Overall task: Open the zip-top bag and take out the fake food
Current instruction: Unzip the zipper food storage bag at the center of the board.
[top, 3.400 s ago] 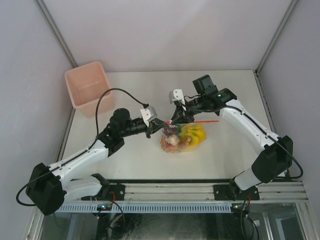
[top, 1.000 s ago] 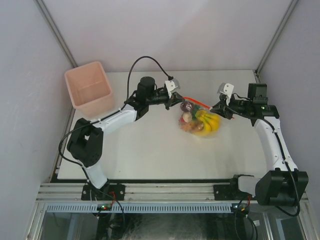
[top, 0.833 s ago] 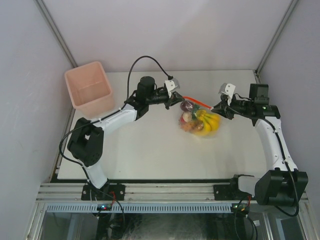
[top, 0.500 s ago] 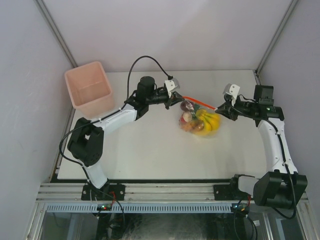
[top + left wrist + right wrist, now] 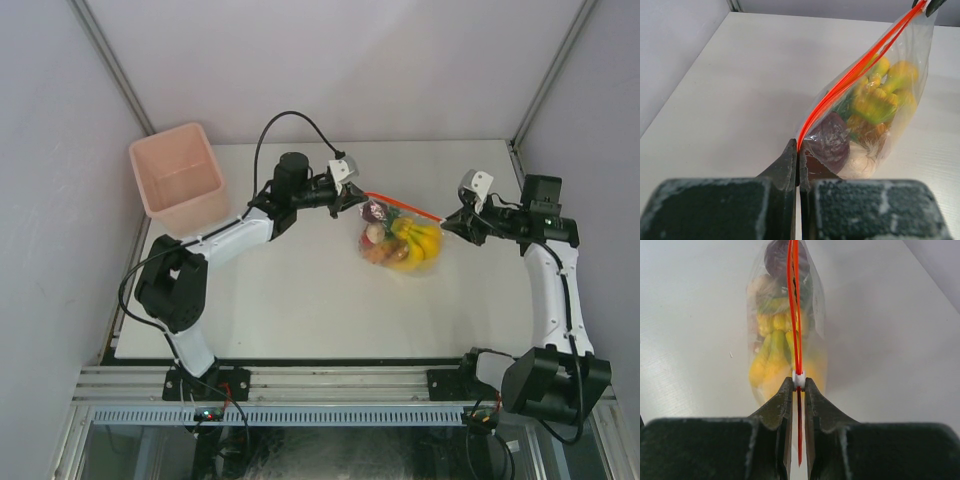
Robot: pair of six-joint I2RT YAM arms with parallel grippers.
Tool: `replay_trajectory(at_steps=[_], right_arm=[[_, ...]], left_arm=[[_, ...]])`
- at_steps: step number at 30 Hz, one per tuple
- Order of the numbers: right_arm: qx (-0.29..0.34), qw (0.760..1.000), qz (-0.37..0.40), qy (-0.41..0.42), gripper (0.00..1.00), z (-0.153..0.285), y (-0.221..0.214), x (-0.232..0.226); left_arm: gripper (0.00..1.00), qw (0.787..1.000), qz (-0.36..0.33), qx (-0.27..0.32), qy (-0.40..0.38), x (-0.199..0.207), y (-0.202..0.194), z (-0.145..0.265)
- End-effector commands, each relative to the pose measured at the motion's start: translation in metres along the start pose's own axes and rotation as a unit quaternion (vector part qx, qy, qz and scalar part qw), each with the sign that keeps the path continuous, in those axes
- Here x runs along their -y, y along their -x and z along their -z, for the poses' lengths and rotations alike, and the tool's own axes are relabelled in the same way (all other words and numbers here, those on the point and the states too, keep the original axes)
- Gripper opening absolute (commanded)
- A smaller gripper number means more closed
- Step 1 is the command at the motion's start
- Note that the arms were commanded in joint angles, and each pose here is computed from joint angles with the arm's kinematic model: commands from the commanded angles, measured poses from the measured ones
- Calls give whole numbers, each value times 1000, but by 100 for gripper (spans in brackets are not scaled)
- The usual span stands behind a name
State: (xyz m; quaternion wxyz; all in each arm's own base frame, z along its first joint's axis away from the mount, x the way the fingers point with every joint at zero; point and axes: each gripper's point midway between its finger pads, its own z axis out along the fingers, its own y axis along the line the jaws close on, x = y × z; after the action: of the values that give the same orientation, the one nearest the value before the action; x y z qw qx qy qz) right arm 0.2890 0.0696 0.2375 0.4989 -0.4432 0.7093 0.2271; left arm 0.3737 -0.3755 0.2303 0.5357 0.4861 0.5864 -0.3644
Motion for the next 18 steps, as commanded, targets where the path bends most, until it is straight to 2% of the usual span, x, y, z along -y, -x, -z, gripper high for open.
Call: replay_trajectory(at_steps=[1,18], right_arm=[[7,1000,17,-12,0,11,7,-1],[-7,999,5,-42,0,29,-3,2]], left_arm=[[0,998,-31,29,36,-26,26,9],[0,998,-29,31,39,-26,27,12]])
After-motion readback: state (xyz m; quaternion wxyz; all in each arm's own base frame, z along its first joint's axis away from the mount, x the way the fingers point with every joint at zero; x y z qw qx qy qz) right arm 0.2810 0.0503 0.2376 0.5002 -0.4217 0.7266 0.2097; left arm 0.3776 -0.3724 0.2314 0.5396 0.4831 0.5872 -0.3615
